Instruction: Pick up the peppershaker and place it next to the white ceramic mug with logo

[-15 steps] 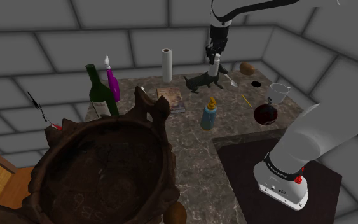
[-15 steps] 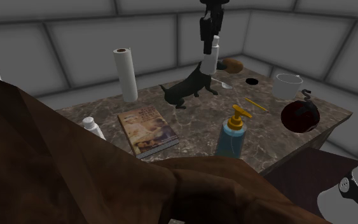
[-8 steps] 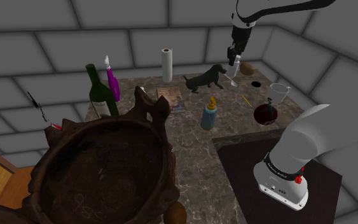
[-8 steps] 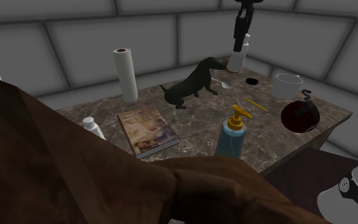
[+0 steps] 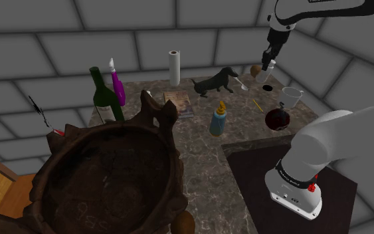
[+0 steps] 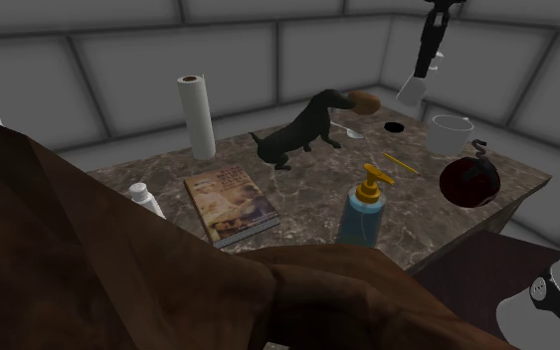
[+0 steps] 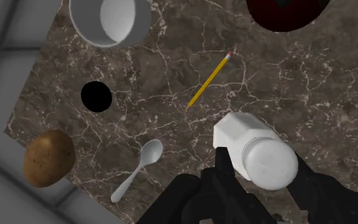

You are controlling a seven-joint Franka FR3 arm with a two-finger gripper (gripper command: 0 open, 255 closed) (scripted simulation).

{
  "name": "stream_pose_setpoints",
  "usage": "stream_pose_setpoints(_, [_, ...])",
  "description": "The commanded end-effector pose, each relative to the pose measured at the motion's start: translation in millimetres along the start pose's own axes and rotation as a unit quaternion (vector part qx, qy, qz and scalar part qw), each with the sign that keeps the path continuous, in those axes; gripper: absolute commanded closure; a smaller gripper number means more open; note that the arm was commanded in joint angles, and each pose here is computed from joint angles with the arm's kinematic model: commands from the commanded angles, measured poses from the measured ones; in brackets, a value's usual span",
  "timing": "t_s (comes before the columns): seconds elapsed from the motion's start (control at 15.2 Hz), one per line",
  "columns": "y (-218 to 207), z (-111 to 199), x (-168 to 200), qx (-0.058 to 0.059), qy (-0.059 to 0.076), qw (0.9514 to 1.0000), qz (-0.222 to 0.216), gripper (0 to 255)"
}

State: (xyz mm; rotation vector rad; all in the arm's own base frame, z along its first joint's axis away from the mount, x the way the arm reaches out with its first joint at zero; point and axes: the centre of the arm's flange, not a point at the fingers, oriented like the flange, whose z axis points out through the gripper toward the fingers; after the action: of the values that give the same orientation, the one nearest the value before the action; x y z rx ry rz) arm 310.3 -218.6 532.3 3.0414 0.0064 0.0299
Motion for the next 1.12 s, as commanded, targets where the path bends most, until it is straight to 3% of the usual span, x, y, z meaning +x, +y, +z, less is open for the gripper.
stream_pose_setpoints(0.0, [15.3, 2.9, -22.1, 0.0, 0.0, 1.0, -0.001, 255])
stream_pose_setpoints(1.06, [137.0, 11.0, -194.5, 0.0, 0.0, 1.0, -0.001, 255])
